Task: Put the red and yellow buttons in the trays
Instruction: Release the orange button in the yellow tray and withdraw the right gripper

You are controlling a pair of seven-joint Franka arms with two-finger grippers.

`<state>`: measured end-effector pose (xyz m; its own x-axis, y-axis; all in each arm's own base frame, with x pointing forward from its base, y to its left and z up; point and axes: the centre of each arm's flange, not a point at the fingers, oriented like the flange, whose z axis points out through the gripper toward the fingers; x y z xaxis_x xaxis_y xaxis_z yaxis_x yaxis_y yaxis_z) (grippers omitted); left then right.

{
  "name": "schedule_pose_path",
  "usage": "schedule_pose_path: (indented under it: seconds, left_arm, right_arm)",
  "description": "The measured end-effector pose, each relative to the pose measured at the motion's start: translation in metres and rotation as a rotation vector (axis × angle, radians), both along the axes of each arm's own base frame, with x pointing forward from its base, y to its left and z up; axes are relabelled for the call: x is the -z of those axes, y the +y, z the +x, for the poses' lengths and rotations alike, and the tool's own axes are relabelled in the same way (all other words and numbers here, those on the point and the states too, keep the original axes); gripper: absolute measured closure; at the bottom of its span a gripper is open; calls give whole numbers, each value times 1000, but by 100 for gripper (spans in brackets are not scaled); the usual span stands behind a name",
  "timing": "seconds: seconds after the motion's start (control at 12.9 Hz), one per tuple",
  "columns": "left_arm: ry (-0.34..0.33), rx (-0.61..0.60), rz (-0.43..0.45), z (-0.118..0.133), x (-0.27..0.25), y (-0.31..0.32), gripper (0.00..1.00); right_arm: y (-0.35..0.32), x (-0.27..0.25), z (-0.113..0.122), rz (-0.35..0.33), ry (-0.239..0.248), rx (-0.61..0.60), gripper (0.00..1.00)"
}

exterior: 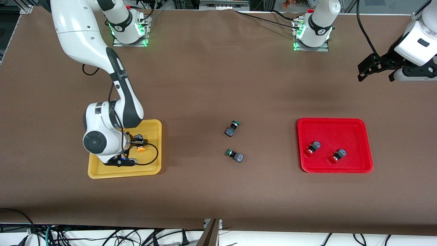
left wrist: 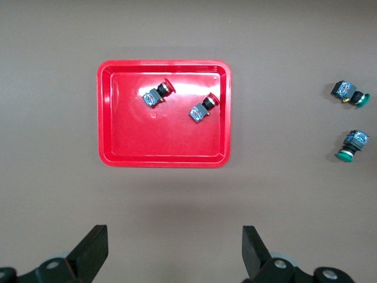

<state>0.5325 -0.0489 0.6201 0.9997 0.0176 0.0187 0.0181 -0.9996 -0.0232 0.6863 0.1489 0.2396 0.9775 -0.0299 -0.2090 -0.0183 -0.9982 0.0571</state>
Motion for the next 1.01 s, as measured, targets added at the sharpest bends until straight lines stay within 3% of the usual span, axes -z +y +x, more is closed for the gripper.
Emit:
schedule_pose_path:
  seconds: [0.08,0.31,0.46,0.7,0.77,1.01]
  left_arm:
    - [2,-3,3,5,1,2,0]
    - [26,-22,2,16,15,14,0]
    - [26,-26,1,18,15,16,0]
    - [19,-34,1,19,11,21,0]
    - [16,-35,1,19,10,21,0]
    - [4,-35,0,20,4,21,0]
  right_arm:
    - [-7,-20,0,6,2,-1,0]
    - [-32,-86,-7,29,62,-24,0]
    - [-47,-120,-12,36,76,-44,0]
    - [-67,-182,-32,-10,110,-73,0]
    - [-70,-211,-42,-27,107,-79,0]
    - [-68,-299,-84,6,34,-114,0]
